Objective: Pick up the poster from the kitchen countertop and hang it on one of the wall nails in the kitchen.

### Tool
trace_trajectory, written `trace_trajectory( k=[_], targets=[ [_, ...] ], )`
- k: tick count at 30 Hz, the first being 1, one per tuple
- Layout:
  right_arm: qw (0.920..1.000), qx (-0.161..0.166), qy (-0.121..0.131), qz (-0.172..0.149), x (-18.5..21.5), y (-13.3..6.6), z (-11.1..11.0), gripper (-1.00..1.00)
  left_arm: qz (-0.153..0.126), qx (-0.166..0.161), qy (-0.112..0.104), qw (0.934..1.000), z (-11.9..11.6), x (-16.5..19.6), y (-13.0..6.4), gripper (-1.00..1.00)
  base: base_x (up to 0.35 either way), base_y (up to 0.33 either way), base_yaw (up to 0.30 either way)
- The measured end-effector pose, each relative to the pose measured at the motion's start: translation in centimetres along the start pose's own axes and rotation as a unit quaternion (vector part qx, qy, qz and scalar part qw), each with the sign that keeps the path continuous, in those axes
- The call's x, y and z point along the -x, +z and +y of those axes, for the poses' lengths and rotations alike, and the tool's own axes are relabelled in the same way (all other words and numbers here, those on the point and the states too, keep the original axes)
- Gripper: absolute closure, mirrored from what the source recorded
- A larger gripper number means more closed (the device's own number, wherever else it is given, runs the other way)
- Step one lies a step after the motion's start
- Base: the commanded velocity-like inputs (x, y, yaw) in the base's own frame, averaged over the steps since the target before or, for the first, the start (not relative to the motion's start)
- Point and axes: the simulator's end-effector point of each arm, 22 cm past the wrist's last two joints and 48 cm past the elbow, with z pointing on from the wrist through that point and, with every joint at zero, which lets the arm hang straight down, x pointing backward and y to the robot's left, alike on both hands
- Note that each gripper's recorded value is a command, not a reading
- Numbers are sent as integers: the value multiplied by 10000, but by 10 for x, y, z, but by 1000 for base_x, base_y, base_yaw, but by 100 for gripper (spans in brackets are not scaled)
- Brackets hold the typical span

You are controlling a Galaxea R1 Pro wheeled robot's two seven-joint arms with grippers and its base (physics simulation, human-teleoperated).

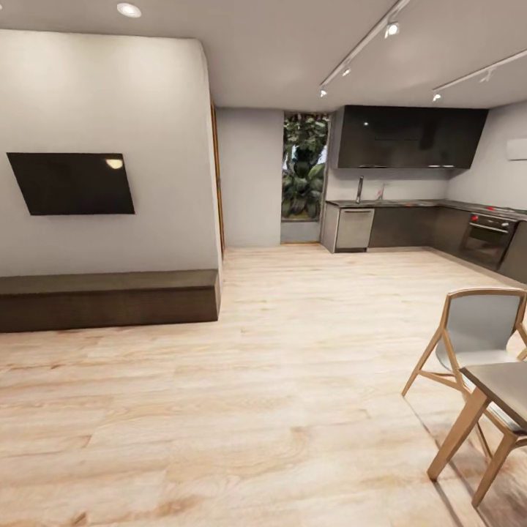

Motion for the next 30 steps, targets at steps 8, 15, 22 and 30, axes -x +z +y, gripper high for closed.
trace_trajectory(
  k=[8,15,22,30],
  targets=[
    [10000,6,-1,1,0,0,0,-100,-4,0,-1,10000,0,0,0,-100,331,0,0],
    [10000,10,-7,-5,0,0,1,-100,-6,1,-1,10000,0,0,0,-100,331,0,0],
    [10000,17,-15,-13,0,0,1,-100,-7,1,-1,10000,0,0,0,-100,331,0,0],
    [10000,10,-11,-25,1,0,1,-100,-8,1,-1,10000,0,0,0,-100,331,-17,0]
  ],
)
